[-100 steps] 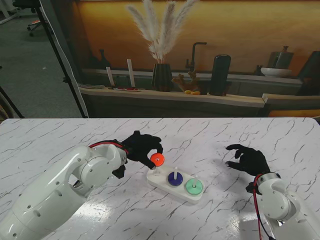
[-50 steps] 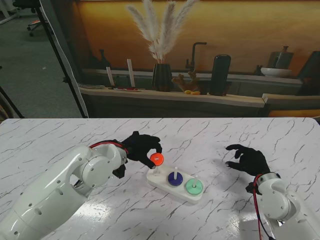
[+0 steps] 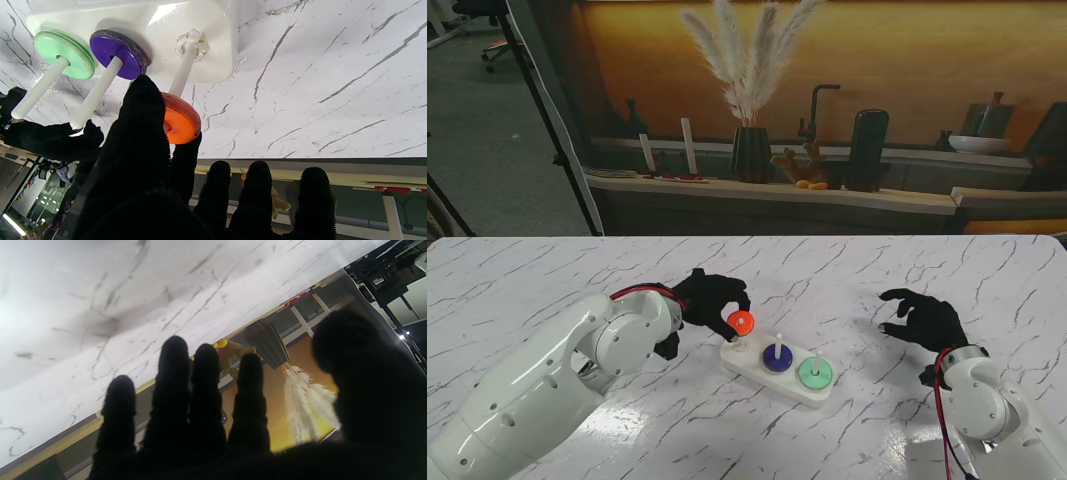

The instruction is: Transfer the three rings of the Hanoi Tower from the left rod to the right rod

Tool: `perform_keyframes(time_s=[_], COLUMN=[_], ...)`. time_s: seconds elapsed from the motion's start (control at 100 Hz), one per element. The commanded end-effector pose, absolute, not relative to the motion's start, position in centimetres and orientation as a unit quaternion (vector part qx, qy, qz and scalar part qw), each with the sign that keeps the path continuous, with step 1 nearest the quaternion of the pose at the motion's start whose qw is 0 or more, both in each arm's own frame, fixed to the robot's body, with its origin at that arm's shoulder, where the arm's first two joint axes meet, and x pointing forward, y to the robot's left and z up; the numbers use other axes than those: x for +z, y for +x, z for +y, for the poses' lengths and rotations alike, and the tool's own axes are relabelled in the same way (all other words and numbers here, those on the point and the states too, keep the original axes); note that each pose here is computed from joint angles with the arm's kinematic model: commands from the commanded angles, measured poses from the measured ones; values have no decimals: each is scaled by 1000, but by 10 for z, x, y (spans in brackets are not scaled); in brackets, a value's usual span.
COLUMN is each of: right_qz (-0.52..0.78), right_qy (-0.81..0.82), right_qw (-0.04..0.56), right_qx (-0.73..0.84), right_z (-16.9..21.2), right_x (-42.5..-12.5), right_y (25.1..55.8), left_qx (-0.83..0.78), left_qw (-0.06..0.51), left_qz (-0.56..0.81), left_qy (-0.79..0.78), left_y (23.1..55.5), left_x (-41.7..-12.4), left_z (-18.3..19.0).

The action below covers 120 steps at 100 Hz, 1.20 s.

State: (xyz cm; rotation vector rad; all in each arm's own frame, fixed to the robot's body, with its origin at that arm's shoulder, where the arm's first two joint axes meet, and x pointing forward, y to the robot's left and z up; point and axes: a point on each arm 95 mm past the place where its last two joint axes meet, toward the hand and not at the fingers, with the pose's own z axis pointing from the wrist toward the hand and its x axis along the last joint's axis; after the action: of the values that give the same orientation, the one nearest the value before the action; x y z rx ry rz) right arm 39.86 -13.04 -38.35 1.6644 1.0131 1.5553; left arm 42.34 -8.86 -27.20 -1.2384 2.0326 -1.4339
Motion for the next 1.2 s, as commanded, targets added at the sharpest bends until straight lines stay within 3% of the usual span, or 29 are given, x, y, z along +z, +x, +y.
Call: perform_keyframes(time_s=[0.0,1.19], right_qz=[385,389], right_qy=[636,628], right_qw=[314,311], right_qx=[590,598], right_z=[-127,-123], right_x=[-387,-385], right_y=[395,399], left_qx=[-504,-488], left_qw=[169,166], left_qz=[725,710], left_qy=[-437,-479], left_y=[422,416], left_x=[-277,-321], left_z=[-91,-86])
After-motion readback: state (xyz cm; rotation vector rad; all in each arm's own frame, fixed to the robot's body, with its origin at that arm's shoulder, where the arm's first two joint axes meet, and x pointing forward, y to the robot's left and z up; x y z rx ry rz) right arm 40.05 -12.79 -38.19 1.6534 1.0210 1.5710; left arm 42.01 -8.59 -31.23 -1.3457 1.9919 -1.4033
